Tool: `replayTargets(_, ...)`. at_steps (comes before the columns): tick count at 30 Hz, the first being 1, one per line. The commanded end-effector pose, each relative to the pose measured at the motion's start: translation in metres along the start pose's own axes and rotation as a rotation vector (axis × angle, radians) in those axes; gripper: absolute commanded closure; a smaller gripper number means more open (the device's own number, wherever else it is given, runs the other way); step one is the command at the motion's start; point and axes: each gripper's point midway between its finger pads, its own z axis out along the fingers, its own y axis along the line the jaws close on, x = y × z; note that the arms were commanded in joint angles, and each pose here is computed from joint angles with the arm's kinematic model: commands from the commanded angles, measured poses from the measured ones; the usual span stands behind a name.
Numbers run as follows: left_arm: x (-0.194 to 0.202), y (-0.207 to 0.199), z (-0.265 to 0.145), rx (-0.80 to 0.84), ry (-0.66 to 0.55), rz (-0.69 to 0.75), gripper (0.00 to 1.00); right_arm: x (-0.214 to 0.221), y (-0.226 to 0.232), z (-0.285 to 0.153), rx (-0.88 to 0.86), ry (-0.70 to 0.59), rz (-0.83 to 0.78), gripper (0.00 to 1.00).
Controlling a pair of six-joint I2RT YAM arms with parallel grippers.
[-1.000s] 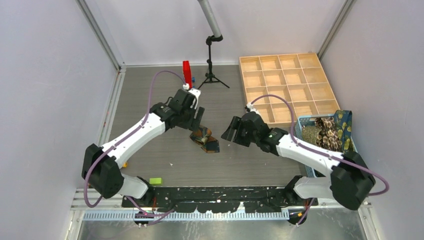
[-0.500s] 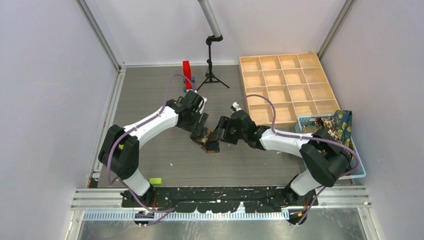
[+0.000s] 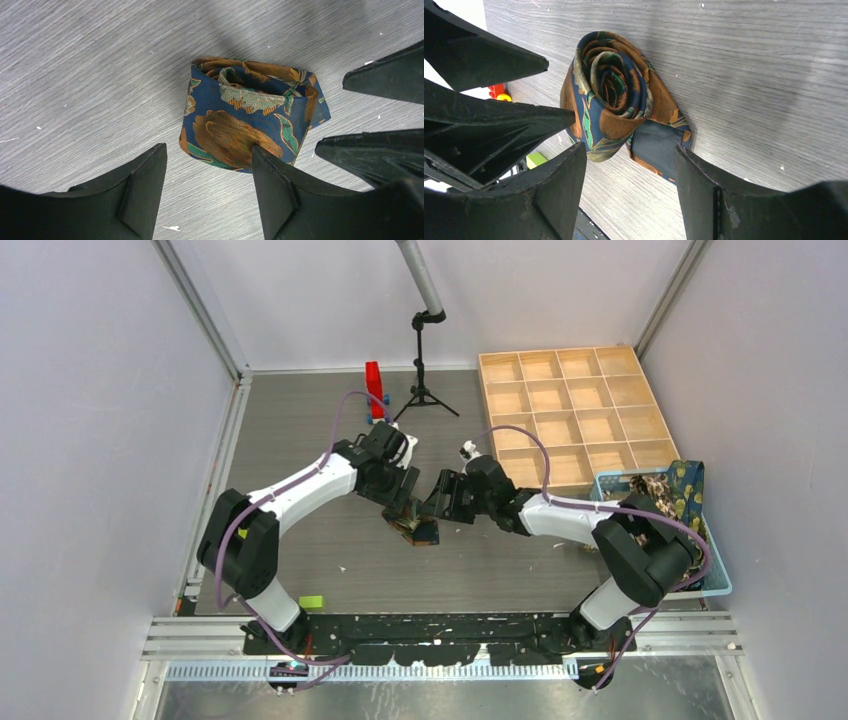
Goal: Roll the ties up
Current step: Roll the tie at the center of the board.
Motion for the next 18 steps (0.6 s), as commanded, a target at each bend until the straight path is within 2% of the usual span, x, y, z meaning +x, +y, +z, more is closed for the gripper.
replayTargets(1, -0.005, -0.008, 0.0, 0.056, -0.026, 0.007, 0.36, -0.02, 0.019, 0.003, -0.069, -0.038, -0.045, 0.31)
replayTargets(18, 0.01, -0.019, 0.016, 0.103, 0.025, 0.012, 0.35, -0.004, 0.0, 0.021, -0.103, 0.036, -0.016, 0.31)
